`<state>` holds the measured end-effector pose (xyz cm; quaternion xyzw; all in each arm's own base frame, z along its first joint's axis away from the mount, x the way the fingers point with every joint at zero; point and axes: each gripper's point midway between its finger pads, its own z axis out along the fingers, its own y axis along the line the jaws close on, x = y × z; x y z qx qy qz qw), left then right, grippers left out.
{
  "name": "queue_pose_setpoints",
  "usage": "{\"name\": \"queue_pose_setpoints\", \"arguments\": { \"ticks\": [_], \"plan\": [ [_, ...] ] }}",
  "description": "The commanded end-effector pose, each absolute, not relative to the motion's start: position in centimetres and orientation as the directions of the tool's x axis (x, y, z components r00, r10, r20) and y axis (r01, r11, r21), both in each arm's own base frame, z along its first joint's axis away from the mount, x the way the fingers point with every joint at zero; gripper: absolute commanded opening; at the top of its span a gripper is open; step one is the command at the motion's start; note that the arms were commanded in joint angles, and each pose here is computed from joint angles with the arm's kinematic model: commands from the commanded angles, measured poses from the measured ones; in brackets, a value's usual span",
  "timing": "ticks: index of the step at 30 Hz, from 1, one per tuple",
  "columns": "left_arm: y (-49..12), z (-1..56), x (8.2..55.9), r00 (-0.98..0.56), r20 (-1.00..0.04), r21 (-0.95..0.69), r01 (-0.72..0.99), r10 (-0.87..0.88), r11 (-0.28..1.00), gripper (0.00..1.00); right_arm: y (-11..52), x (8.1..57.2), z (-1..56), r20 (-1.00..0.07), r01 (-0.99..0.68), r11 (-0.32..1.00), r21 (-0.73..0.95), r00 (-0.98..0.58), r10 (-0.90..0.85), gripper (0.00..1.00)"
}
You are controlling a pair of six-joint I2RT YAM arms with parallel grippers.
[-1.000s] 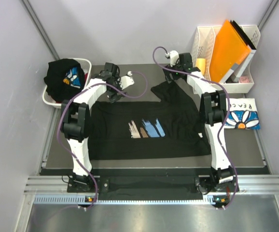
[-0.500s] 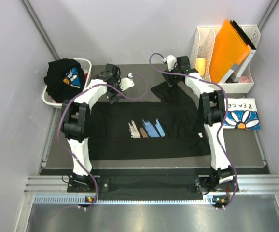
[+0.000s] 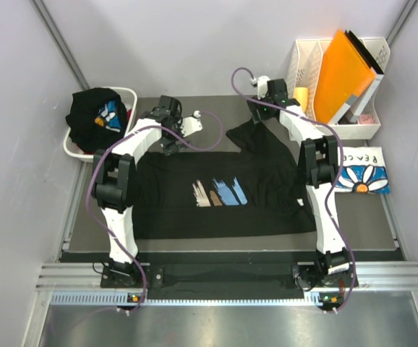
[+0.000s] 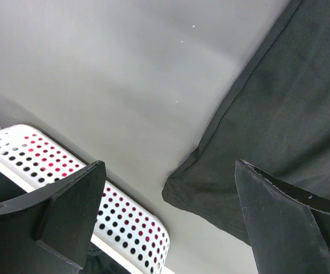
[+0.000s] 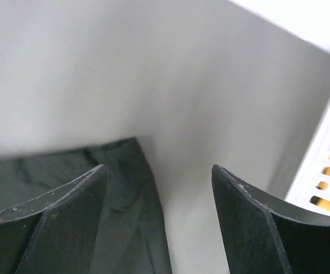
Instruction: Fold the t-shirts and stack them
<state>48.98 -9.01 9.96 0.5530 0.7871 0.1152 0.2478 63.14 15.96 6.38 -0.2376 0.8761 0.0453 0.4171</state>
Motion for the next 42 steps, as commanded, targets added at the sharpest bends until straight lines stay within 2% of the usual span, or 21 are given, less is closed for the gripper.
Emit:
{"name": "queue_pose_setpoints", "arguments": {
  "ticks": [1,6,12,21,42],
  "plan": [
    [-9.6,11.6,49.9,-0.236,-0.269,0.488,0.802,0.934,0.343,0.99,16.2,64.4,10.8,-0.820,-0.370,0.928,0.052,-0.546,-0.172,0.74],
    [-10.0,11.8,50.3,-0.225,-0.260,0.492,0.806,0.939,0.330,0.99,17.2,64.6,11.0,-0.811,-0.374,0.919,0.122,-0.571,-0.124,0.73],
    [-10.3,12.2,50.5,-0.217,-0.256,0.497,0.806,0.942,0.321,0.99,18.0,62.3,8.0,-0.729,-0.340,0.906,0.254,-0.683,-0.052,0.73],
    [-10.6,12.3,50.8,-0.214,-0.255,0.503,0.804,0.943,0.318,0.99,17.4,61.0,5.0,-0.657,-0.303,0.901,0.310,-0.753,-0.027,0.73],
    [-11.6,11.9,51.7,-0.215,-0.283,0.501,0.798,0.935,0.335,0.99,17.7,62.2,4.8,-0.679,-0.284,0.900,0.330,-0.734,0.017,0.73]
  ]
}}
